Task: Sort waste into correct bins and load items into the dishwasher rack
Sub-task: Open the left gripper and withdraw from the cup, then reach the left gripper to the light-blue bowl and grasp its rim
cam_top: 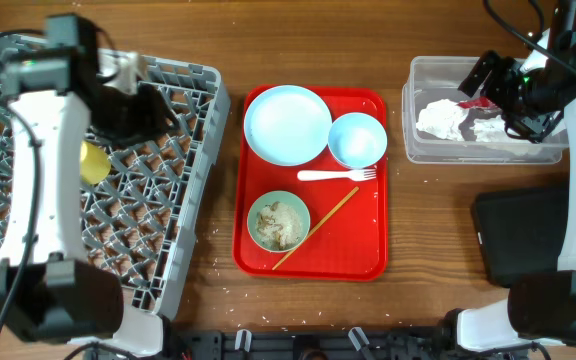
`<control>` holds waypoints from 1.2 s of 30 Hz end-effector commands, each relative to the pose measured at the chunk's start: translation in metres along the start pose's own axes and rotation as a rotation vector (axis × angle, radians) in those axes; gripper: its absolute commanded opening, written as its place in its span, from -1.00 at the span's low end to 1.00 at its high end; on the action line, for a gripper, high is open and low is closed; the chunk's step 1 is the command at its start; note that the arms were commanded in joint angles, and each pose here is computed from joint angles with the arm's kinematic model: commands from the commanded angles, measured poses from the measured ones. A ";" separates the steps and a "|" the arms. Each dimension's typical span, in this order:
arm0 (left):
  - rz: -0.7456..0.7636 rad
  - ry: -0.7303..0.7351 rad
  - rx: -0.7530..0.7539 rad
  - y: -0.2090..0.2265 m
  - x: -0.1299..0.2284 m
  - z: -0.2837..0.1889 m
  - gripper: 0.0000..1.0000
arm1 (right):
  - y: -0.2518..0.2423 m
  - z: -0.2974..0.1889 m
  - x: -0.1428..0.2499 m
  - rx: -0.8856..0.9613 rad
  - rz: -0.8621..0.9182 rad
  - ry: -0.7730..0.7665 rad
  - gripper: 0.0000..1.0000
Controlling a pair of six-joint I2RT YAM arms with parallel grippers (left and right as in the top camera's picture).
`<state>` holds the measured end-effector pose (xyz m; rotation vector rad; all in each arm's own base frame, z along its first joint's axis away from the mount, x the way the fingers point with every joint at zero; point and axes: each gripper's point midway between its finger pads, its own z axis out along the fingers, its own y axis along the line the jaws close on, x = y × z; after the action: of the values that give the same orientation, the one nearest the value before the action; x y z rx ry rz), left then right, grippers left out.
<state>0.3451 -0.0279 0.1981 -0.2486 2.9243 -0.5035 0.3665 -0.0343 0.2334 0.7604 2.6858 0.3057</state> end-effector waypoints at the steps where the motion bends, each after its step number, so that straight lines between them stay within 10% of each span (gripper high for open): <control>1: 0.058 0.106 -0.177 0.024 0.013 0.043 -0.04 | 0.000 -0.007 -0.001 0.001 0.009 -0.023 0.99; 11: 0.285 0.190 -0.140 0.005 0.040 0.109 0.06 | 0.000 -0.007 -0.001 0.001 0.009 -0.023 1.00; 28: 0.338 -0.022 -0.150 0.003 -0.019 0.148 -0.75 | 0.000 -0.007 -0.001 0.001 0.009 -0.023 1.00; 36: 0.363 -0.155 -0.130 -0.008 -0.051 0.146 -0.70 | 0.000 -0.007 -0.001 0.001 0.009 -0.023 0.99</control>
<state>0.4135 -0.0596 0.0697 0.1587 2.8088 -0.1440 0.3665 -0.0343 0.2334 0.7604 2.6858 0.3057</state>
